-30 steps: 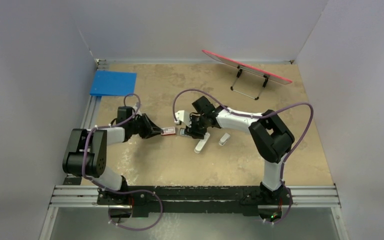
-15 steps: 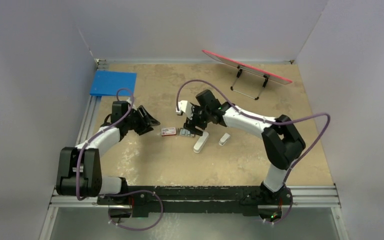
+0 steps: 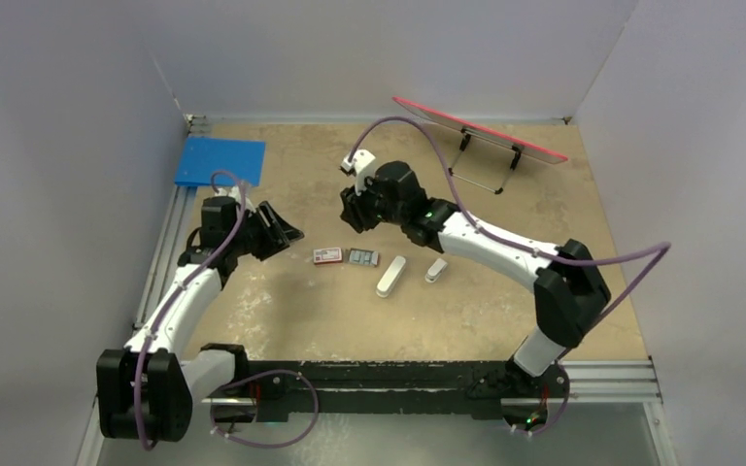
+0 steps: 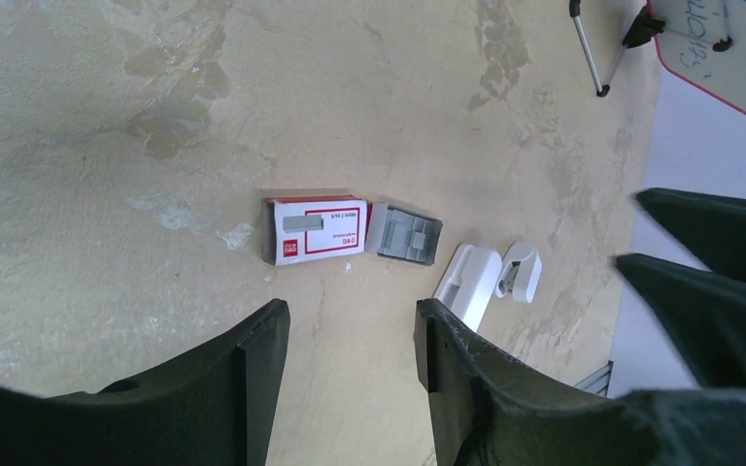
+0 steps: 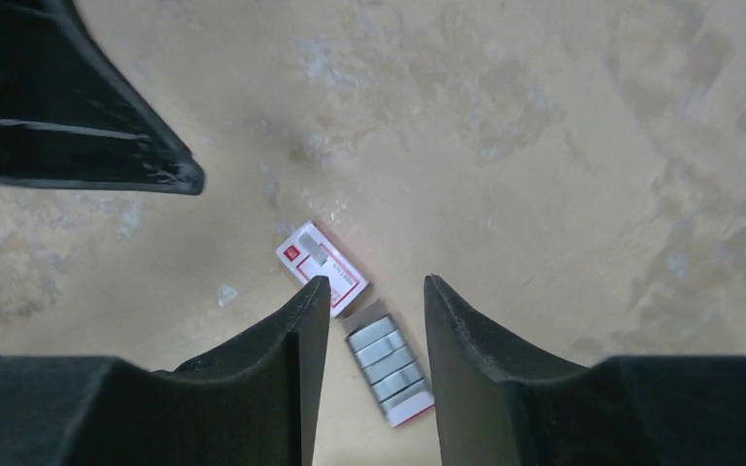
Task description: Load the staples into the stapler
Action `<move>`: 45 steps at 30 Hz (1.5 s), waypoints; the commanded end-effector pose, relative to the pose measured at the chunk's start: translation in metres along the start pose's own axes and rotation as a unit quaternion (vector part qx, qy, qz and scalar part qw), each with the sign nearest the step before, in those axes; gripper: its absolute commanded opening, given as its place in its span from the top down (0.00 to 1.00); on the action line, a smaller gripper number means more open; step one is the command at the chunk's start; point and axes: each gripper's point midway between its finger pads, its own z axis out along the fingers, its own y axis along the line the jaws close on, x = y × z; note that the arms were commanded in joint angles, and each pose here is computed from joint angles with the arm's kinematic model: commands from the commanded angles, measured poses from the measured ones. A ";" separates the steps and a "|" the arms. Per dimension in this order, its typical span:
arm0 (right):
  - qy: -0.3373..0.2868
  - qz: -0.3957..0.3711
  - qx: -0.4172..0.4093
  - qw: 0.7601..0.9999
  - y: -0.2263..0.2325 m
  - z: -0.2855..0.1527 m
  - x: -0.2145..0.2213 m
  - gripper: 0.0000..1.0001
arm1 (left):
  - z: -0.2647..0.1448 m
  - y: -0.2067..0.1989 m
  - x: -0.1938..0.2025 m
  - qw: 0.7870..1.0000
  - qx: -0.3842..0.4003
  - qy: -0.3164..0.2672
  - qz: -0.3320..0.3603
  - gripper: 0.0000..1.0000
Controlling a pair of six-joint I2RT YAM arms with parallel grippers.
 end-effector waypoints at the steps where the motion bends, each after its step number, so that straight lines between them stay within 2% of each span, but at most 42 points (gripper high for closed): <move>1: 0.041 0.155 0.100 0.982 0.010 0.016 0.038 0.55 | -0.016 -0.017 -0.017 0.999 0.015 -0.032 0.030 0.49; 6: 0.064 0.255 0.182 0.947 0.024 0.013 0.079 0.53 | -0.024 -0.022 -0.024 0.998 0.015 -0.050 0.043 0.50; 9: 0.078 0.270 0.248 0.927 0.020 0.010 0.099 0.53 | -0.025 -0.022 -0.025 0.997 0.013 -0.055 0.048 0.50; 17: 0.141 0.292 0.341 0.882 0.027 0.010 0.148 0.52 | -0.023 -0.017 -0.026 0.997 0.005 -0.062 0.054 0.50; 34: 0.168 0.291 0.372 0.865 0.027 0.023 0.186 0.53 | -0.017 -0.012 -0.024 0.998 -0.002 -0.052 0.046 0.50; 36: 0.167 0.289 0.373 0.866 0.024 0.026 0.186 0.48 | -0.016 -0.011 -0.024 0.998 -0.001 -0.050 0.045 0.50; 41: 0.180 0.298 0.361 0.865 0.000 0.040 0.199 0.25 | -0.014 -0.011 -0.023 0.998 -0.001 -0.046 0.043 0.54; 43: 0.179 0.295 0.356 0.868 -0.010 0.045 0.200 0.22 | -0.013 -0.010 -0.022 0.998 -0.002 -0.045 0.042 0.54; 45: 0.172 0.288 0.352 0.874 -0.016 0.051 0.196 0.24 | -0.012 -0.010 -0.022 0.998 -0.003 -0.043 0.041 0.54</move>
